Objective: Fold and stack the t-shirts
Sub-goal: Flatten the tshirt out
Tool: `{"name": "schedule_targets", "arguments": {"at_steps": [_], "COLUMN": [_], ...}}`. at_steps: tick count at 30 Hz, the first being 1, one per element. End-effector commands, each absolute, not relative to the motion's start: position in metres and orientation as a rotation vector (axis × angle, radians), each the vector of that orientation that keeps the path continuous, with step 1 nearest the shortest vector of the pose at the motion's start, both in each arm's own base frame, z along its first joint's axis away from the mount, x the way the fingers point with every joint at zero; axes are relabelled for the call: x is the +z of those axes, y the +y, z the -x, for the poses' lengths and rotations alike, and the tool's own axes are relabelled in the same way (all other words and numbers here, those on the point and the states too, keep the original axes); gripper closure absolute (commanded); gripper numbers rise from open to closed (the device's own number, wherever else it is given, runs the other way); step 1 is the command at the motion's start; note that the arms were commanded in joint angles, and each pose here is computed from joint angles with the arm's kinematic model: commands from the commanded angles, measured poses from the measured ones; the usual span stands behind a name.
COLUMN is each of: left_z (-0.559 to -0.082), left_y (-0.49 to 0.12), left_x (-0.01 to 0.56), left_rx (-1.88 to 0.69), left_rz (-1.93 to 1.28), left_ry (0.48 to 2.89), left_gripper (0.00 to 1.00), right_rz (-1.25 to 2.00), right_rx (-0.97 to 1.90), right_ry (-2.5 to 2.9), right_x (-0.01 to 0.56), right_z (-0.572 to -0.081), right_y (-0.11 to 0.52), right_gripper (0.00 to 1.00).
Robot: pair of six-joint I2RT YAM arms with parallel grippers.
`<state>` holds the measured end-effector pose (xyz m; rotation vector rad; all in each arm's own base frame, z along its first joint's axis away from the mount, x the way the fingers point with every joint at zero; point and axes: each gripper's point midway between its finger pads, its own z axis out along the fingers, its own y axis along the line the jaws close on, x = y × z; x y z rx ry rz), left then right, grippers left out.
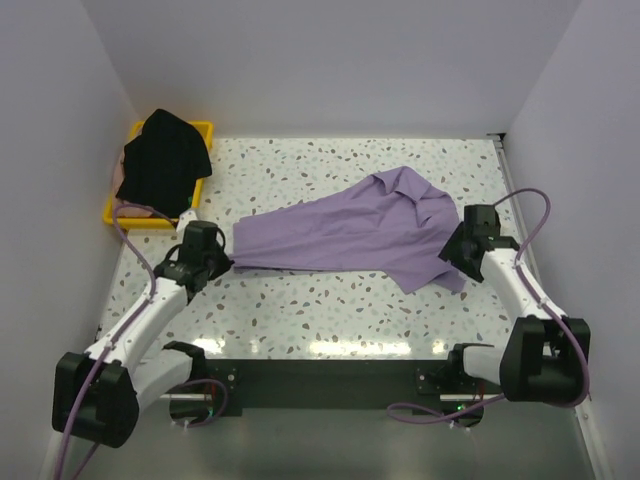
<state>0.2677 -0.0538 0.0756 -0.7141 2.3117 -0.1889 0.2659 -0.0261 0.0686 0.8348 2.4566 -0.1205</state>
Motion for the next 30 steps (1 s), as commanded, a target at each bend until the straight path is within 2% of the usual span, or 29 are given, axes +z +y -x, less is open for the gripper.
{"name": "schedule_targets", "arguments": {"at_steps": [1,11,20,26,29,30], "left_z": [-0.276,-0.284,-0.286,-0.287,-0.287,-0.289], "left_y": [-0.036,-0.040,-0.047,-0.047,-0.046,-0.046], "left_x": [0.105,0.110,0.105,0.106,0.108,0.112], "left_rx": [-0.127,-0.179,-0.225,-0.229,-0.222,-0.221], "left_rz": [0.682,0.635,0.623,0.623,0.628,0.625], "left_ry": [2.221,2.219,2.233,2.234,2.227,2.222], "left_gripper": [1.00,1.00,1.00,1.00,1.00,1.00], "right_rz": [-0.905,-0.934,-0.973,-1.001,-1.005,-1.002], "right_rx": [-0.236,-0.045,0.074,0.139,0.120,0.127], "right_ry": [2.378,2.325,2.324,2.357,2.362,2.356], "right_x": [0.082,0.072,0.044,0.028,0.032,0.038], "right_z": [-0.278,-0.331,-0.339,-0.341,-0.337,-0.338], "right_y": [-0.050,-0.048,-0.034,-0.024,-0.025,-0.025], "right_gripper": [0.31,0.35,0.42,0.65,0.79,0.88]}}
